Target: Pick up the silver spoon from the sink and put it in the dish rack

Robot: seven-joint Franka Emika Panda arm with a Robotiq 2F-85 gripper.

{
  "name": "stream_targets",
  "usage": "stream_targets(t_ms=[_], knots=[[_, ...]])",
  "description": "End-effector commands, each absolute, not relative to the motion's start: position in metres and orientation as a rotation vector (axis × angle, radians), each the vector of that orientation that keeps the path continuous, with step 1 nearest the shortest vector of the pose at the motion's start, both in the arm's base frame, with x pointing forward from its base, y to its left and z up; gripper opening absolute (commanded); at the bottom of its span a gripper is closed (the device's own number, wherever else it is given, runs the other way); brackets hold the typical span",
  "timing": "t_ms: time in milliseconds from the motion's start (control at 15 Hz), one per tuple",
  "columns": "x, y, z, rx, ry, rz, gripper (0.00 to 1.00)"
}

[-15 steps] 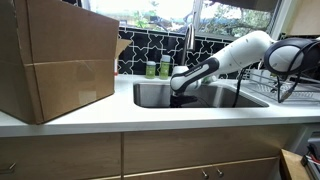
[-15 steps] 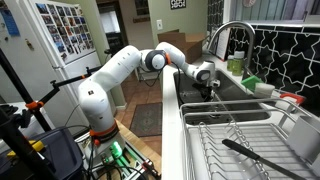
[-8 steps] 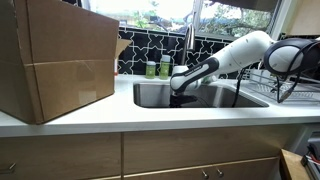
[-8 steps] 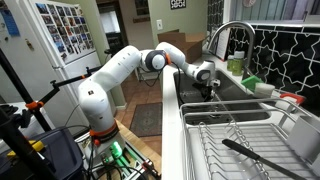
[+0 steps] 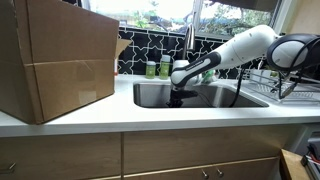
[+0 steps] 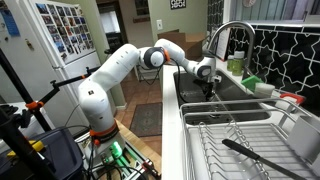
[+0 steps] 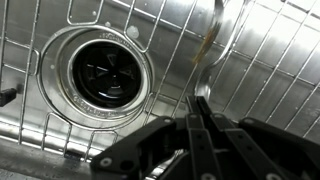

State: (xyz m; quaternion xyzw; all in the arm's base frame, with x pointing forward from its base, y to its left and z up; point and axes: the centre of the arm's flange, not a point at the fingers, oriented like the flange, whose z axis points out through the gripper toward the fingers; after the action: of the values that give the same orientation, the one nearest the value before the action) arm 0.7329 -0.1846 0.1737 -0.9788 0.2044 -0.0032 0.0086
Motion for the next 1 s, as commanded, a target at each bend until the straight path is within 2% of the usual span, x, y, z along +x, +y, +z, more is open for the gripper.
stream_targets(t_ms=[0, 333, 400, 533, 600, 933], knots=[[0.716, -0.178, 0.186, -3.090, 0.691, 0.054, 0.05], [0.712, -0.180, 0.196, -3.120, 0.743, 0.048, 0.05], [0.714, -0.181, 0.195, -3.115, 0.767, 0.040, 0.30], [0.719, -0.182, 0.189, -3.101, 0.765, 0.037, 0.33], [0.722, -0.181, 0.185, -3.092, 0.757, 0.034, 0.39], [0.727, -0.184, 0.170, -3.107, 0.664, 0.037, 0.76]])
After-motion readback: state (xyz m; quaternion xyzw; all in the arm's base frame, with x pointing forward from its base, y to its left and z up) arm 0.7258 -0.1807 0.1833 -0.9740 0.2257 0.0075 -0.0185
